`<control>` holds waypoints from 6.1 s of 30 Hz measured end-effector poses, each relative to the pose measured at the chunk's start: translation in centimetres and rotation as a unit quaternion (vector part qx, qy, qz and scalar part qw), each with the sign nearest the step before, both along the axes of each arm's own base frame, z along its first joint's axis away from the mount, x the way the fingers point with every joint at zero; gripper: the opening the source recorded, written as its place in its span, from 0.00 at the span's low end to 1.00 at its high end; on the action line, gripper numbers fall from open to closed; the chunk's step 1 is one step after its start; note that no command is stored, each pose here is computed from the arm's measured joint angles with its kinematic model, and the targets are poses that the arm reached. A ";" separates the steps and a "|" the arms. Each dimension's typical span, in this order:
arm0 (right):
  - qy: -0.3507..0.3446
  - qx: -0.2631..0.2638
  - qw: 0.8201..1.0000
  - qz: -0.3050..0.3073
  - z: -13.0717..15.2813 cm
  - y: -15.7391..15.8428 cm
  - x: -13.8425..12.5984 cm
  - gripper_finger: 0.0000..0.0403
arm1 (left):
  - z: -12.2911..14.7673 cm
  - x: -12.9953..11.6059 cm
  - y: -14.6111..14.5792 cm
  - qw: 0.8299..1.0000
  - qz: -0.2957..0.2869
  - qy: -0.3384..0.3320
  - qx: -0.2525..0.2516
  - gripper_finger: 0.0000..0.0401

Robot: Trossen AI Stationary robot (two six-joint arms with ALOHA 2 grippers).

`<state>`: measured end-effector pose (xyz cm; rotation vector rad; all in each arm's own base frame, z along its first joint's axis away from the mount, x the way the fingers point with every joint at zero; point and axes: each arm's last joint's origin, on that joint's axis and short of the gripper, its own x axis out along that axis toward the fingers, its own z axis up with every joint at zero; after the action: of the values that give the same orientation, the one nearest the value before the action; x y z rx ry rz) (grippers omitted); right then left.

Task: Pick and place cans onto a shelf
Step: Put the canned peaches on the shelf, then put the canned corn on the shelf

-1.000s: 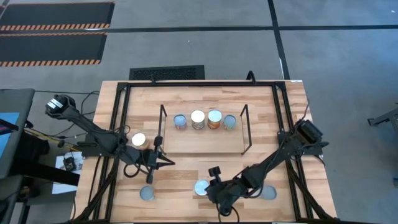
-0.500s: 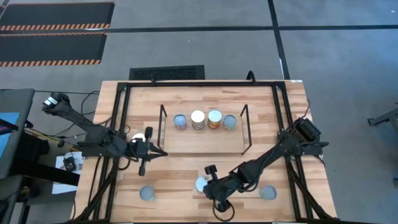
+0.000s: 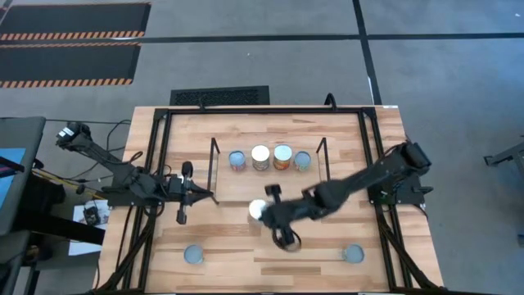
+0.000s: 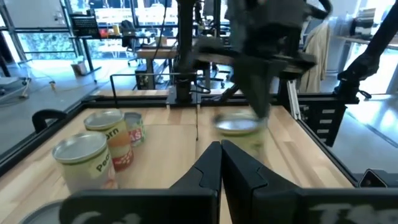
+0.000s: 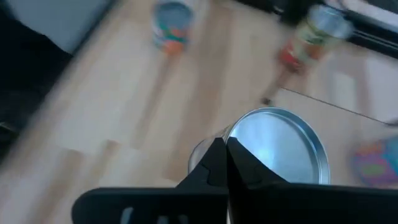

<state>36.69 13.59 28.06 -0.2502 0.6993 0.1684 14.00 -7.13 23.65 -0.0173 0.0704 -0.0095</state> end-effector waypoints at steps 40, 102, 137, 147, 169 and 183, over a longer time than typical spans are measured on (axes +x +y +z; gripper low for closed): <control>0.075 -0.046 0.994 -0.070 -1.9 -10.6 2.2 0.06 | -0.1 -0.4 0.3 1.000 0.004 -0.007 -0.002 0.00; -0.243 -0.008 0.969 0.052 -1.0 4.3 -11.6 0.01 | 2.2 -0.5 -2.7 0.959 -0.043 0.278 0.028 0.00; -0.259 0.077 0.960 0.068 -3.6 5.6 -12.9 0.01 | -2.3 0.6 -1.7 0.780 0.227 0.573 0.105 0.30; -0.259 0.077 0.960 0.068 -3.6 5.6 -12.9 0.01 | -2.4 1.3 -1.2 0.780 0.219 0.578 0.096 0.22; -0.259 0.077 0.960 0.069 -3.6 5.6 -12.9 0.01 | -2.5 2.5 1.5 0.748 0.231 0.620 0.055 0.20; -0.259 0.077 0.960 0.069 -3.6 5.6 -12.9 0.01 | -2.0 2.2 1.2 0.744 0.188 0.637 0.069 0.00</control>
<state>23.74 19.18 24.46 -0.1818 0.1451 0.2759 16.18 -5.96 21.62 0.1164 1.4607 0.4249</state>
